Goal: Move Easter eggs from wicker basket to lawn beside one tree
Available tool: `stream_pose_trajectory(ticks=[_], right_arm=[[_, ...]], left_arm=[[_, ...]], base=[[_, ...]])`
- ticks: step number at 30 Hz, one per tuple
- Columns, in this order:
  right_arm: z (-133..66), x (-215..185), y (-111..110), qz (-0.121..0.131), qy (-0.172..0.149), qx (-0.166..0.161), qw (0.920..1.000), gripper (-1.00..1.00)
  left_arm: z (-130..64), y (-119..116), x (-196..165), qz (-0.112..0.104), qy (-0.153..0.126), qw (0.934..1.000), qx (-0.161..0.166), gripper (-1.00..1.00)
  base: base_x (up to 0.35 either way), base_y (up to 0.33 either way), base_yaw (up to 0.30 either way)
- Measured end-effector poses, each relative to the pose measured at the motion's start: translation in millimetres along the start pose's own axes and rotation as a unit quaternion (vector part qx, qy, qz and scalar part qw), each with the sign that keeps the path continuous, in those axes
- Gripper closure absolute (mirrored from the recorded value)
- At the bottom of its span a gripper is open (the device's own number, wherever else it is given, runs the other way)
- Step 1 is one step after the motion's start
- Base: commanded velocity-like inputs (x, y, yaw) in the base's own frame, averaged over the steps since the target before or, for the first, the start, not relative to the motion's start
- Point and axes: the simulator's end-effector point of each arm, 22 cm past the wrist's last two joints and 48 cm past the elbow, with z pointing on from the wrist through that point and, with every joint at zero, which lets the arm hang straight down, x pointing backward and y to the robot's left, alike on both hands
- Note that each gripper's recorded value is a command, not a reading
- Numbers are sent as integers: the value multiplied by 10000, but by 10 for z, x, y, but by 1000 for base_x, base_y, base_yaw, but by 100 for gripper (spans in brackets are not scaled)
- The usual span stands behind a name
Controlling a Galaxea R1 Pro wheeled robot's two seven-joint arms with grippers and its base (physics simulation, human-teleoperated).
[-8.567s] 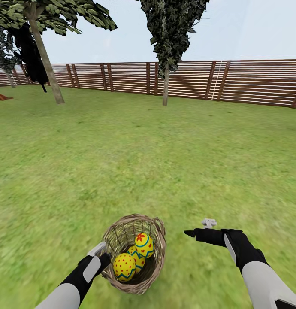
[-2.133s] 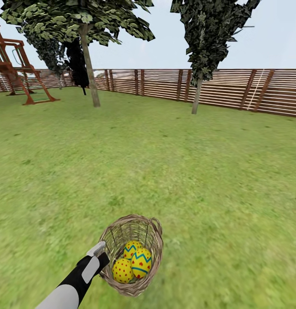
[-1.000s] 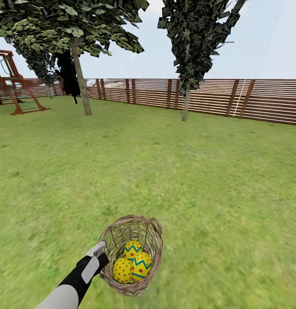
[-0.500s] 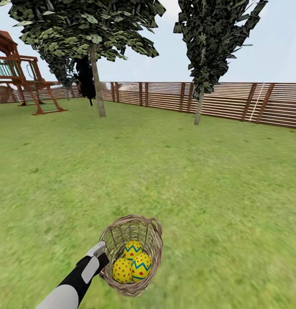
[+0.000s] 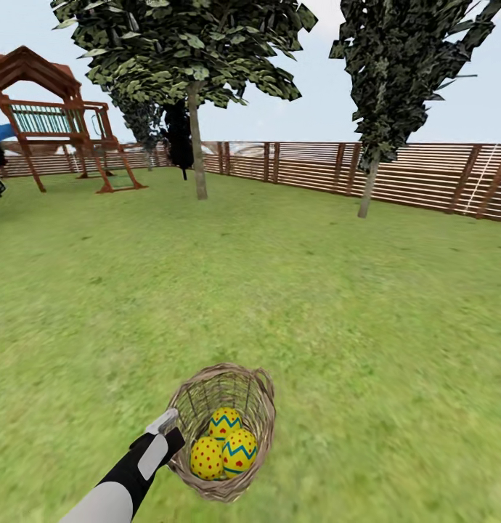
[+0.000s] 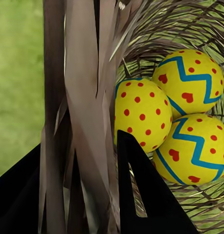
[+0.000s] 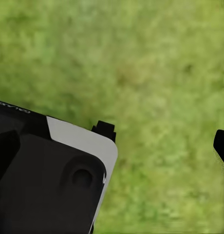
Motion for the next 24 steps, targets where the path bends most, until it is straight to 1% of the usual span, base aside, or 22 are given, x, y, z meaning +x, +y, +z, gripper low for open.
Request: stream_pose_trajectory(ticks=[11,13,15,16,18,19,21,23,24], right_arm=[[-110,10,7,-9,-2,4,10000,-100],[-129,13,7,-9,-2,6,10000,-100],[-148,16,8,-9,-1,9,10000,-100],[-157,17,10,-9,-1,7,10000,-100],[-175,20,13,-9,0,7,10000,-100],[-184,22,14,-9,0,6,10000,-100],[-202,25,17,-9,0,6,10000,-100],[-219,28,19,-9,0,8,10000,-100],[-228,29,21,-9,0,7,10000,-100]], left_arm=[[-108,9,-26,10,-9,10000,-12,100],[-127,1,-22,-19,-2,10000,1,100],[-145,9,-23,17,-3,10000,-14,100],[-154,5,-22,-23,3,10000,-2,100],[-173,13,-29,18,-5,10000,-16,100],[-181,9,-25,-15,3,10000,-7,100],[-200,13,-33,11,-7,10000,-14,100],[-218,7,-33,-22,-3,10000,-2,100],[-227,13,-38,15,-11,10000,-14,100]], base=[[0,0,294],[0,0,294],[0,0,294],[0,0,294],[0,0,294],[0,0,294],[0,0,294],[0,0,294],[0,0,290]])
